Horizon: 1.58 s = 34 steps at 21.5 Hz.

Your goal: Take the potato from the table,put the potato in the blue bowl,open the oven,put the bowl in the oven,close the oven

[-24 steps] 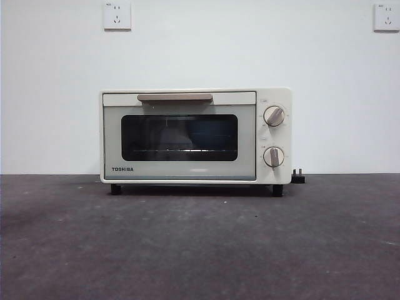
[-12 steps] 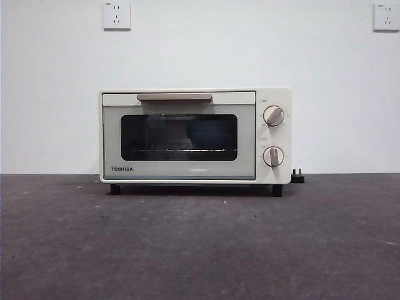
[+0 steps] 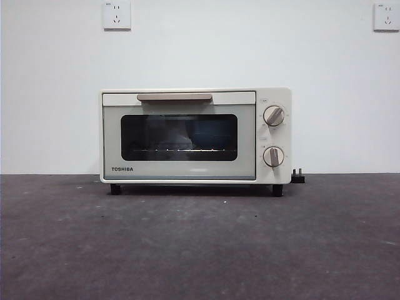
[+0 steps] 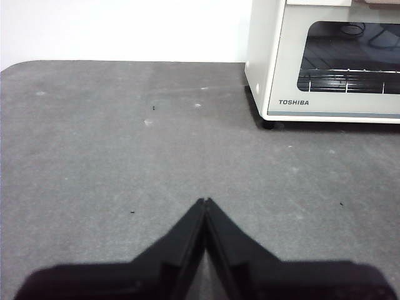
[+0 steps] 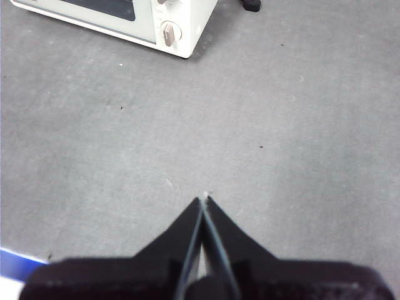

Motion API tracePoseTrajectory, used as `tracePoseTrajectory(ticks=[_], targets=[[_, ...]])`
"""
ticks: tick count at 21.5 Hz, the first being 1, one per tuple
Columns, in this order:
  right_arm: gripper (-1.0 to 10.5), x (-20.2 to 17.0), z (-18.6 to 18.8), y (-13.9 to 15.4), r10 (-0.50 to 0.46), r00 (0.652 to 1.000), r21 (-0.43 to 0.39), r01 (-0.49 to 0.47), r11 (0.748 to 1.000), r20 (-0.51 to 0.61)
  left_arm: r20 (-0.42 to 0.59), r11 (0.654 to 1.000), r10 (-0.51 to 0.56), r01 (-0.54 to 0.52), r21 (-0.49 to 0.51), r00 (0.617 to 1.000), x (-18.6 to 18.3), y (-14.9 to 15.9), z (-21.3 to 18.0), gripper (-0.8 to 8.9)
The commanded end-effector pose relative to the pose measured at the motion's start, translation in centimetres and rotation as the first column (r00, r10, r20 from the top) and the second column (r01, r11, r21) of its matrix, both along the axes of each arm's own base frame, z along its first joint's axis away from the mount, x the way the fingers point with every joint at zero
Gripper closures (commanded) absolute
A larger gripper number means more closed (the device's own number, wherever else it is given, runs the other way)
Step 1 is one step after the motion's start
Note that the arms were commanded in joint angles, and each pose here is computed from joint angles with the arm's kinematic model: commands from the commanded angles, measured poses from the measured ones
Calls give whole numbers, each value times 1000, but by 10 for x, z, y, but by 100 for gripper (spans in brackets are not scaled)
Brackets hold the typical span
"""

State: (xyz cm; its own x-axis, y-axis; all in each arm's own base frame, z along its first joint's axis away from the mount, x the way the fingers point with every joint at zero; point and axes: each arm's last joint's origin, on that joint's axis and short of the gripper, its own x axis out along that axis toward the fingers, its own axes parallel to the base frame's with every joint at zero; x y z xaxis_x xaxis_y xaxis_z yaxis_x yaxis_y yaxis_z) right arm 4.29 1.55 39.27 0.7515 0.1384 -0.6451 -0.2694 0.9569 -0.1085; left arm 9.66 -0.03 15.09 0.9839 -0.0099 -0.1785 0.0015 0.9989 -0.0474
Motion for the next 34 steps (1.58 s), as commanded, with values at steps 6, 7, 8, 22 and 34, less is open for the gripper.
tracePoseTrajectory(ticks=[6, 7, 8, 22, 34], targets=[[946, -2, -2, -5, 24, 999, -167, -19, 986, 27, -26, 1000, 7, -7, -5, 1000, 1, 0, -4, 817], [946, -1, -2, -6, 12, 999, -178, -4, 984, 40, -28, 1000, 7, -7, -5, 1000, 2, 0, -5, 817], [946, 0, -4, -7, -5, 997, -151, 17, 988, 82, -33, 1000, 7, -7, -5, 999, 2, 0, -5, 817], [946, 51, -146, -7, -82, 794, 180, -35, 983, 603, -45, 1000, 7, -7, -5, 999, 2, 0, -6, 818], [946, 56, -209, -16, -200, 758, 192, 100, 976, 620, -45, 1000, 7, -7, -5, 999, 2, 0, -6, 817]])
